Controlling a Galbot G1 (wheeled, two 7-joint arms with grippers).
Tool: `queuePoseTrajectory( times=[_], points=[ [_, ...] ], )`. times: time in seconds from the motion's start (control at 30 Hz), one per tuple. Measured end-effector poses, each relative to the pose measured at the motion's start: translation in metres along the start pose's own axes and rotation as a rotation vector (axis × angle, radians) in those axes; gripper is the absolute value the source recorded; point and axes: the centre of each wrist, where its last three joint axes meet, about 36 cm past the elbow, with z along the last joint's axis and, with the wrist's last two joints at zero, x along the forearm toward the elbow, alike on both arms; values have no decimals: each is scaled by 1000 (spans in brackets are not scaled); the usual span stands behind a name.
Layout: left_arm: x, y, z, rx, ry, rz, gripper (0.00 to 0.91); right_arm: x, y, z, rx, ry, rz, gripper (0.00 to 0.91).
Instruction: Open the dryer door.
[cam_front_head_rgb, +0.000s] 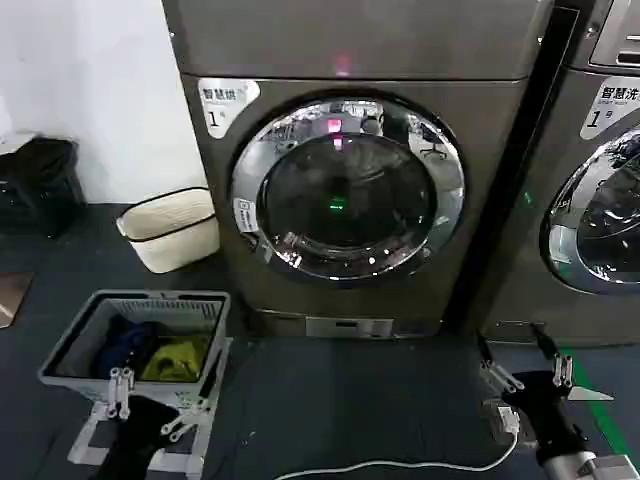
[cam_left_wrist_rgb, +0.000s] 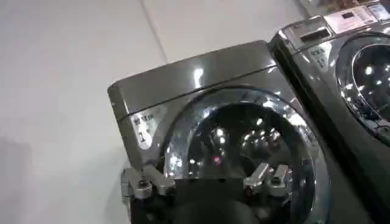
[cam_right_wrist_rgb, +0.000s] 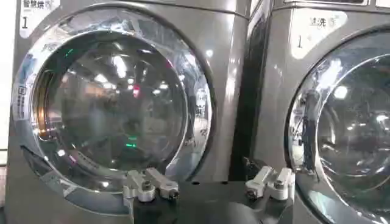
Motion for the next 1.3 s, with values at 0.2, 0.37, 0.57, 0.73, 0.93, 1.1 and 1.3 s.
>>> queuePoseTrajectory(
  times=[0.2, 0.37, 0.57, 0.73, 0.93, 1.1, 1.3],
  points=[
    [0, 0, 0, -2, 1, 2, 907, -6, -2, 1, 5, -31, -34, 907],
    [0, 0, -1, -3, 0, 4, 907, -15, -7, 2, 22, -35, -65, 907],
    [-1, 1, -1, -8, -4, 15, 907, -33, -16, 4, -2, -52, -137, 907],
    [0, 1, -2, -13, -3, 18, 907, -56, -25, 4, -23, -71, -232, 907],
    [-1, 1, -2, -18, -8, 22, 907, -91, -34, 3, -5, -91, -344, 907],
    [-1, 0, -2, -17, -8, 21, 907, -124, -35, 3, 17, -122, -432, 907],
    [0, 1, -2, -19, -8, 15, 907, -158, -34, 2, 0, -142, -538, 907]
  ],
)
